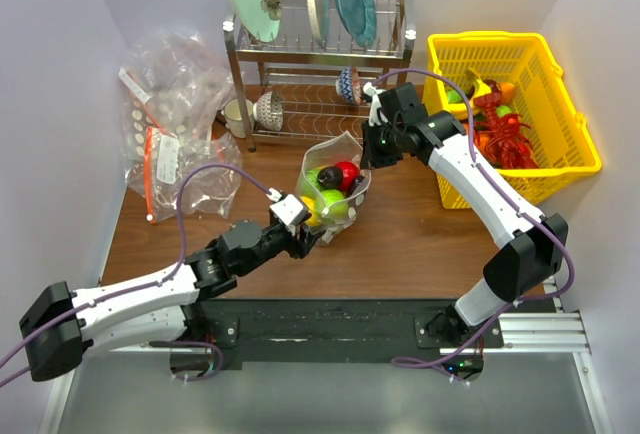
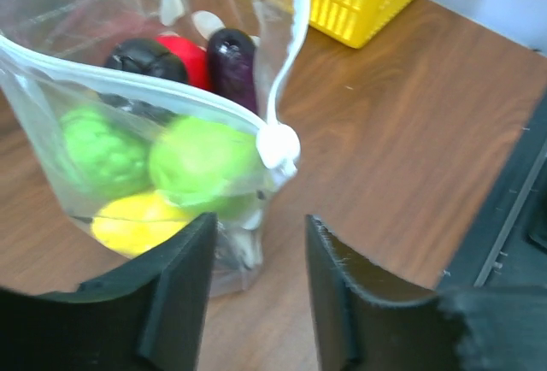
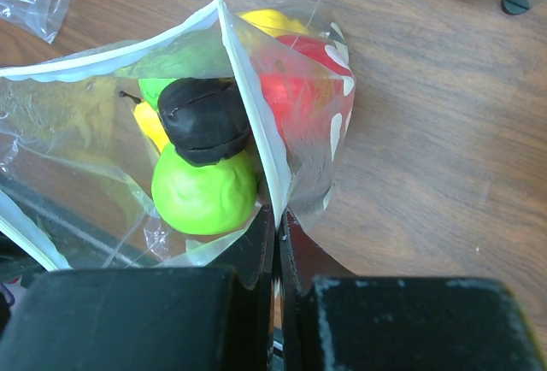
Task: Place the food in the zip-top bag and seal the zipper
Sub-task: Zip the zipper food storage bag at the center of the board.
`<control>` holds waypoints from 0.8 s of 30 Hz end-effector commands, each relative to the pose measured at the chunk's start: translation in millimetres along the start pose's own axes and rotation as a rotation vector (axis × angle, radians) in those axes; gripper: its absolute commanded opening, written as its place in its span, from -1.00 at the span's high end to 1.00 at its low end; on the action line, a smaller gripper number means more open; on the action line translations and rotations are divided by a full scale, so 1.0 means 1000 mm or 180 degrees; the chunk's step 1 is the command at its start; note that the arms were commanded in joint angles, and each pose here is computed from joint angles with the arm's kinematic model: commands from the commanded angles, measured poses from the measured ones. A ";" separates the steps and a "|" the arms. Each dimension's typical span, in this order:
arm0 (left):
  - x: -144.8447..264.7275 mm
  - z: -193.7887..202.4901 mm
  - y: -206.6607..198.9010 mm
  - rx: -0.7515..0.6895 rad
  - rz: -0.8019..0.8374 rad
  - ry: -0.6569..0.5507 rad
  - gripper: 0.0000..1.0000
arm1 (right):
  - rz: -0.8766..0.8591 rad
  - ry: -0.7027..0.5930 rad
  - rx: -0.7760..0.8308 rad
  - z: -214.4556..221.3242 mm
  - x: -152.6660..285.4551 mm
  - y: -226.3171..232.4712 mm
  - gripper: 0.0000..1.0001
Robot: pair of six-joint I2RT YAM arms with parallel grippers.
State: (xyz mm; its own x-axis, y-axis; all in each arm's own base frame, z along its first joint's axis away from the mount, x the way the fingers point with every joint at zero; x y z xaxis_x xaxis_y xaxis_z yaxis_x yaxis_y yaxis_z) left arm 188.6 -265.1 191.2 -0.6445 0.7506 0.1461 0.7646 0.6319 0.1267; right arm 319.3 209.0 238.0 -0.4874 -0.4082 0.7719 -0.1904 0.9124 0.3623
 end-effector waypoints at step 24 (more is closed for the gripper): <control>-0.019 -0.057 0.006 -0.0241 -0.0084 -0.0659 1.00 | -0.0018 -0.0250 0.0012 -0.009 0.027 0.004 1.00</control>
State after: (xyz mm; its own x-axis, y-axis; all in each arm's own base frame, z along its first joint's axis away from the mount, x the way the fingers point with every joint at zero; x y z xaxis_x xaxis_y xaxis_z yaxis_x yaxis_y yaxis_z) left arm 209.4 -287.5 202.8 -0.6584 0.7500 0.0627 0.7429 0.6342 0.2142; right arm 318.9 208.5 240.2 -0.4931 -0.4096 0.7675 -0.1914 0.9117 0.3636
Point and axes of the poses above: each gripper's point midway between its finger pads, its own x axis back along the fingers, its own y axis along the line the jaws close on, z = x × y, the point moved 2 cm from there along x, back along the fingers, and after that the axes turned 12 degrees about -x, right-handed, at the moved point
